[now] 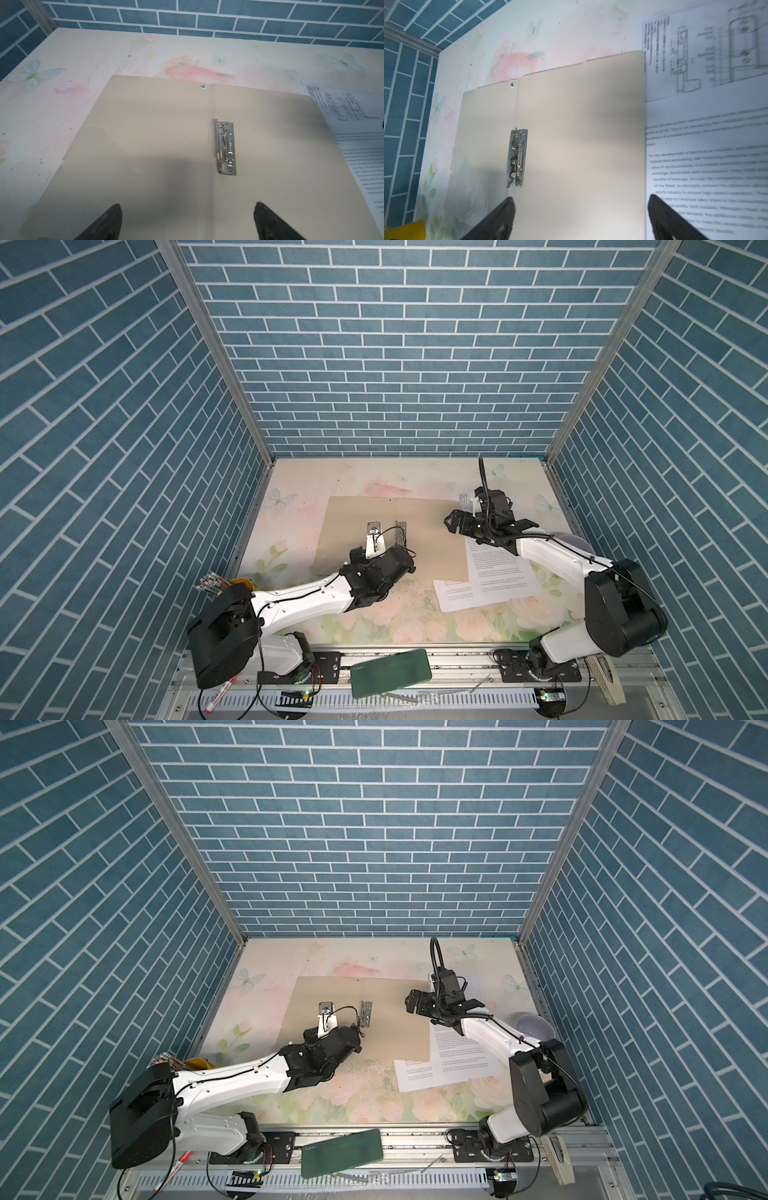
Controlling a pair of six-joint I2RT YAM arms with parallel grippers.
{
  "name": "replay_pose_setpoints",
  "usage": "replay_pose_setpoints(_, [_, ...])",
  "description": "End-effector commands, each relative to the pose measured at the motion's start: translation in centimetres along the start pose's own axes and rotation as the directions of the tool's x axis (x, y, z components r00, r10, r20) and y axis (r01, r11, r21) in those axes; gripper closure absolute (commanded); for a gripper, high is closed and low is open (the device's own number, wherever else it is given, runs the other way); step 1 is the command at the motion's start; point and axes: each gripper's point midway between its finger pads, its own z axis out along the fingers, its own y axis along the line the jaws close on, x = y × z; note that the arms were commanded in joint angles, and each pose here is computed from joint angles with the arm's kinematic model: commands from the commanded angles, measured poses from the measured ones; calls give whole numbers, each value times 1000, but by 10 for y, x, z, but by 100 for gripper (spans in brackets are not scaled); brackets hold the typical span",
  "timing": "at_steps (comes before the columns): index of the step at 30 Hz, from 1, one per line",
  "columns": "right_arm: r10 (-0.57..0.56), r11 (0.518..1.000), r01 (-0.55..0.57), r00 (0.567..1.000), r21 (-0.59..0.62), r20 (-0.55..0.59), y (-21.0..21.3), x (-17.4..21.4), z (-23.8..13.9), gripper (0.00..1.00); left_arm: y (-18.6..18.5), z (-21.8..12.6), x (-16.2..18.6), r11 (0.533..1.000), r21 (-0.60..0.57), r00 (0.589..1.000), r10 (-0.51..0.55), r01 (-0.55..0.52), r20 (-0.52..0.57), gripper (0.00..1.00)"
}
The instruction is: Put the files into the folder
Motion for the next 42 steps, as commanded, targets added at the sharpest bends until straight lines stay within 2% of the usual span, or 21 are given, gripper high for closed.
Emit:
replay_pose_setpoints(1, [-28,992,27,1000,127,4,-39,9,-8,1,-33,0,-9,990,107,996,89,-87,-13,0])
replay_pose_setpoints(6, [37,980,-41,999,193,23,-76,12,-18,1,-73,2,-1,961,245,987,148,-128,-64,0])
replay_pose_setpoints(10, [81,967,-85,996,240,25,-103,18,-24,1,-111,0,8,918,381,982,159,-109,-103,0])
replay_pose_setpoints(16, [133,952,-138,990,273,38,-128,21,-32,1,-159,-7,23,854,506,962,225,-120,-153,0])
replay_pose_setpoints(26, [207,908,-199,978,370,18,-165,33,-44,1,-205,-16,61,760,649,914,253,15,-318,0])
replay_pose_setpoints(31, [233,885,-210,972,415,-5,-182,42,-49,1,-213,-13,74,750,659,898,249,58,-362,0])
replay_pose_setpoints(37, [269,870,-234,963,434,-19,-194,47,-53,1,-214,-2,78,782,622,886,262,37,-382,0])
replay_pose_setpoints(42, [309,856,-255,950,451,-49,-201,56,-55,1,-218,7,73,788,615,890,262,26,-373,0])
